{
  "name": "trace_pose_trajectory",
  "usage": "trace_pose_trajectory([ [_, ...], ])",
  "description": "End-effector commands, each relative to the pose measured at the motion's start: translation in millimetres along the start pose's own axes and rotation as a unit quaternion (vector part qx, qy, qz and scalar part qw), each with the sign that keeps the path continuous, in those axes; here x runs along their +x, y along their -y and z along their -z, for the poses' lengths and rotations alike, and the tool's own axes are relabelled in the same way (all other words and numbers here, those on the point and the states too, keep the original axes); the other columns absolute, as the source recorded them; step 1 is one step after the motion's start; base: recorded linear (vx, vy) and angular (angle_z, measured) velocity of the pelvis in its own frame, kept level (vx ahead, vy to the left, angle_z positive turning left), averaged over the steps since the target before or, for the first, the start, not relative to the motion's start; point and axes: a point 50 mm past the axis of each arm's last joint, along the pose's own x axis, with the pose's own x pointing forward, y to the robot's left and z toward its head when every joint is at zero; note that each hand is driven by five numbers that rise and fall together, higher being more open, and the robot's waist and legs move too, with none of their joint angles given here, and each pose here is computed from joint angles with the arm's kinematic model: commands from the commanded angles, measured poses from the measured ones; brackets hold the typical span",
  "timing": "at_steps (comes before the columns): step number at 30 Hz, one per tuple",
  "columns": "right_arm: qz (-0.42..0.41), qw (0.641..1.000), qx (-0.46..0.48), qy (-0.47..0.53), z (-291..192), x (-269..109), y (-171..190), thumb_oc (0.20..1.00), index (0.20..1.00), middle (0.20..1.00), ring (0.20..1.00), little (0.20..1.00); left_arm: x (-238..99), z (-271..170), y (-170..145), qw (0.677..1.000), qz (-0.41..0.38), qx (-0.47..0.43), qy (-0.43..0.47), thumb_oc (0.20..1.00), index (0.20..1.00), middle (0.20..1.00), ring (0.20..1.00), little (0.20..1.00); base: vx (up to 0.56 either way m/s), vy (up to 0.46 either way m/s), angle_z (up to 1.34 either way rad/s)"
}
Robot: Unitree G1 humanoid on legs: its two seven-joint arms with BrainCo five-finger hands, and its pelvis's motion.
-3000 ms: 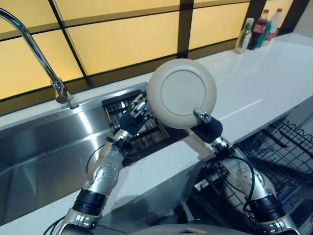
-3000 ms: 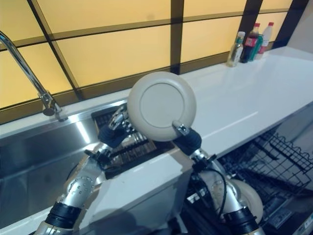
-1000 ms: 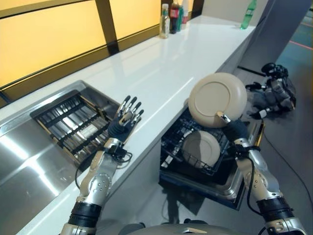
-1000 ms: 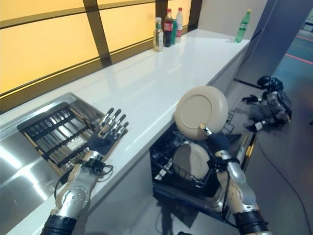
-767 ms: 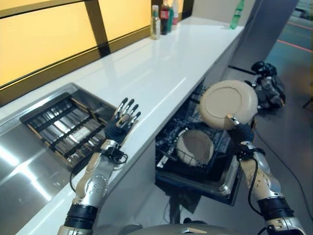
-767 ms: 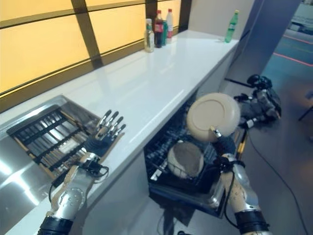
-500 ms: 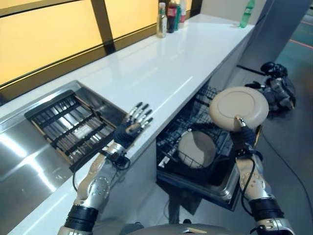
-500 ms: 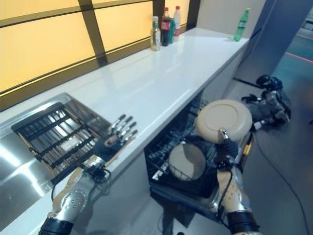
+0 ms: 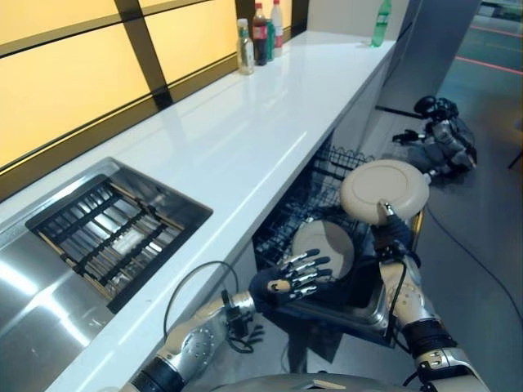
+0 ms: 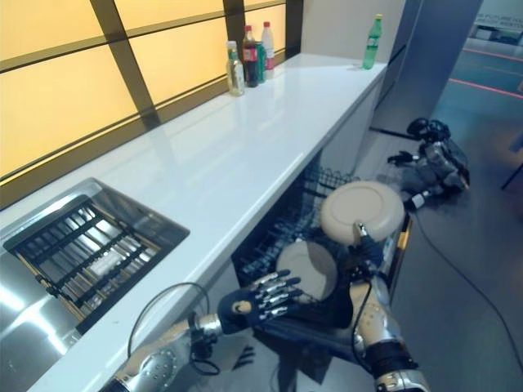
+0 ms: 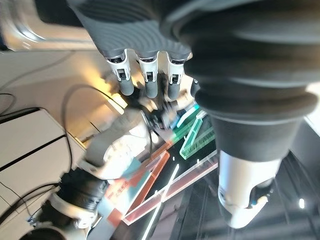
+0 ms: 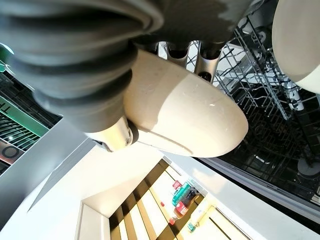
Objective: Pick up plates and place into dishwasher.
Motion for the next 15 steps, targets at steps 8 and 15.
trace_pose_trajectory([
  [8,-0.044,0.998,-0.020,0.034,-18.7,21.0,-25.6,0.200,0.200,0.200,0.200,0.200,2.2,17.7,-12.9,0.998,-0.064,0.012,0.010,1.000,1.000,1.000,1.000,1.000,0.03,-0.015,-0.08],
  [15,-0.027,0.997,-0.063,0.030,-27.5,24.3,-9.2,0.200,0.200,0.200,0.200,0.200,-71.3,83.0,-50.0,0.969,-0.217,-0.036,-0.114,1.000,1.000,1.000,1.000,1.000,0.05,-0.069,-0.03],
])
